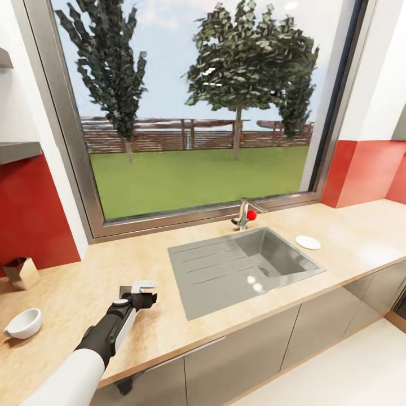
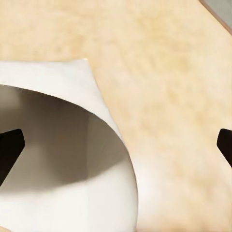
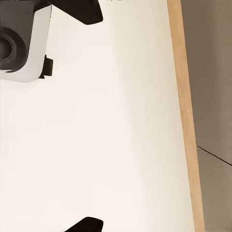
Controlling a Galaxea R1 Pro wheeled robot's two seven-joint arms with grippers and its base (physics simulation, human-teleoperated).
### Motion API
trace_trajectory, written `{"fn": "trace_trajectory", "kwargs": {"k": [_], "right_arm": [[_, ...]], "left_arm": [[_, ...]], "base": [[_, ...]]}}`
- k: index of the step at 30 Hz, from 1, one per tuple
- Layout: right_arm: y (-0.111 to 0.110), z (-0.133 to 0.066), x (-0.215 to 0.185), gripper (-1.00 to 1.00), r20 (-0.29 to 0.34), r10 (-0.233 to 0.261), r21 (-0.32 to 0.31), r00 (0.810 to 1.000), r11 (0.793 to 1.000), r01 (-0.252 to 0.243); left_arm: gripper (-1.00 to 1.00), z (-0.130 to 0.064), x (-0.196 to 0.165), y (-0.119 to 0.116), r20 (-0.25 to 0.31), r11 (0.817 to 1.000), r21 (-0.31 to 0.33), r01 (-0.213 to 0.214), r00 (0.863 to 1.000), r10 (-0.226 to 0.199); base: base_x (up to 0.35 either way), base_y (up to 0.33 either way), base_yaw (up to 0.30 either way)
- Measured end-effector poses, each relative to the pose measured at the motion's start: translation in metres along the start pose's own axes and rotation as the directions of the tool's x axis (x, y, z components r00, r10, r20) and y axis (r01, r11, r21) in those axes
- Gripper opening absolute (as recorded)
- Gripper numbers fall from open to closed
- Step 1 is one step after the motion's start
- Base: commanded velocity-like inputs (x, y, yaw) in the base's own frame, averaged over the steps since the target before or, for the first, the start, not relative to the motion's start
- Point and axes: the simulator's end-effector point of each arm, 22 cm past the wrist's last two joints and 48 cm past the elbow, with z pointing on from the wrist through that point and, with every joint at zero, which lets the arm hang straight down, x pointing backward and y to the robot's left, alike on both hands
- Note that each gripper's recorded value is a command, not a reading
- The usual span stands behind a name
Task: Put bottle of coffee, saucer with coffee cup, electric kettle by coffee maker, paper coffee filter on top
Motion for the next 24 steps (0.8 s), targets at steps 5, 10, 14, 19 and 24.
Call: {"fn": "trace_trajectory", "kwargs": {"k": [5,10,14,19,24], "right_arm": [[0.001,0.0,0.0,1.0,0.0,0.001,-0.001,1.0,1.0,-0.001],[0.001,0.0,0.0,1.0,0.0,0.001,-0.001,1.0,1.0,-0.001],[0.001,0.0,0.0,1.0,0.0,0.001,-0.001,1.0,1.0,-0.001],[0.001,0.0,0.0,1.0,0.0,0.001,-0.001,1.0,1.0,-0.001],[0.0,0.0,0.001,1.0,-0.001,0.0,0.0,1.0,1.0,0.0]], "left_arm": [[1.0,0.0,0.003,0.0,-0.005,1.0,0.0,0.0,1.0,0.0],[1.0,0.001,0.007,0.001,-0.013,1.0,-0.002,0.001,1.0,-0.001],[1.0,0.001,0.015,0.001,-0.022,1.0,-0.001,0.003,1.0,-0.003],[1.0,0.0,0.004,0.001,0.058,1.0,0.0,0.005,0.998,-0.005],[1.0,0.001,0.007,0.0,0.075,1.0,-0.001,0.004,0.997,-0.004]], "base": [[0.131,0.0,0.0],[0.033,0.0,0.0],[0.004,0.0,0.0],[0.0,0.0,0.0],[0.0,0.0,0.0]]}}
